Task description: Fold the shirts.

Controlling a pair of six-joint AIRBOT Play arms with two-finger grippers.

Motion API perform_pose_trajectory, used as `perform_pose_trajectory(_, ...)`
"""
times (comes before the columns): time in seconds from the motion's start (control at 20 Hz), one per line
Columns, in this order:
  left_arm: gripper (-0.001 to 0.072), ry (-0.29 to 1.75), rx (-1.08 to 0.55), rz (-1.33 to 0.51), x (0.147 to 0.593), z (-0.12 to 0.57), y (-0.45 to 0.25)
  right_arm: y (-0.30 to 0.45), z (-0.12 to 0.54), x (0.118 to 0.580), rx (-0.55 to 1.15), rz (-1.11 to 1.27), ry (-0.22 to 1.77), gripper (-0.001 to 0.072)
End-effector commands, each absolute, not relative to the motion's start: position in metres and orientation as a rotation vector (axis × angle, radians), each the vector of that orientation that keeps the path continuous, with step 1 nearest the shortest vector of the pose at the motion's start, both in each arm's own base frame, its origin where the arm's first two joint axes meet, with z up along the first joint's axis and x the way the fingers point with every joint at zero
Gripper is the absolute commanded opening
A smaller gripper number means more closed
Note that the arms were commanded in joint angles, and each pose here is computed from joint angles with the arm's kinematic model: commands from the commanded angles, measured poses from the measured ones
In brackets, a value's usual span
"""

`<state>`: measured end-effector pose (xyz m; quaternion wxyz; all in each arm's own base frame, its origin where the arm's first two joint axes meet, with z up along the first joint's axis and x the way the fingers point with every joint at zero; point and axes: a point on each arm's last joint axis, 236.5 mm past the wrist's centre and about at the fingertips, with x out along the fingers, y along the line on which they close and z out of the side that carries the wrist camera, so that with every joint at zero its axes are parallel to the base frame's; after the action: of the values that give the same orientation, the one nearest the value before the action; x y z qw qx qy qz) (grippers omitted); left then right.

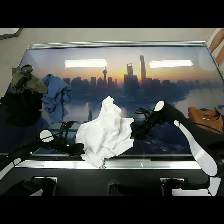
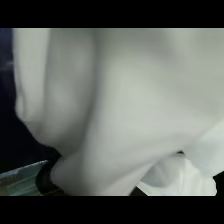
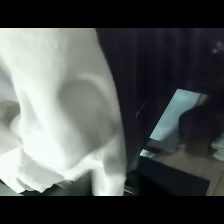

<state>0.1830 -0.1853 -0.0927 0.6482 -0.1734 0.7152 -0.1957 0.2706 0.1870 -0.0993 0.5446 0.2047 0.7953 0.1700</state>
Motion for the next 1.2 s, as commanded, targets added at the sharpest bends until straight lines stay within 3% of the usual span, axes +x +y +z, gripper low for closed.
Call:
perform_pose_trajectory(0.0,0.0029,1.604,-0.323,-0.471,0.186,-0.080,-0.180,0.204,-0.106,0.278,0.463,0.407,1.840,0.0043)
perform_pose_trajectory(0.2,0.0028,1.405,-0.051,-0.348,0.236,-0.011,-0.130,0.182,-0.037,0.343,0.265,0.426,1.524,0.0041)
perform_pose_trajectory(0.3,0.0028,1.152,0.005,-0.269,0.279,0.078,-0.110,0.176,0.058,0.389,0.154,0.463,1.206,0.0041)
perform_pose_trajectory(0.4,0.0029,0.835,-0.011,-0.266,0.304,0.199,-0.105,0.177,0.197,0.417,0.091,0.511,0.782,0.0042)
perform_pose_trajectory(0.55,0.0029,0.400,-0.099,-0.298,0.280,0.384,-0.095,0.152,0.414,0.379,0.112,0.485,0.168,0.0042)
perform_pose_trajectory(0.65,0.0029,0.197,-0.141,-0.341,0.243,0.465,-0.090,0.137,0.488,0.326,0.158,0.485,-0.032,0.0042)
perform_pose_trajectory(0.85,0.0029,0.124,-0.188,-0.488,0.206,0.499,-0.112,0.131,0.496,0.272,0.244,0.518,0.001,0.0042)
perform_pose_trajectory(1.15,0.0029,0.253,-0.116,-0.374,0.233,0.462,-0.095,0.126,0.449,0.278,0.234,0.464,0.199,0.0042)
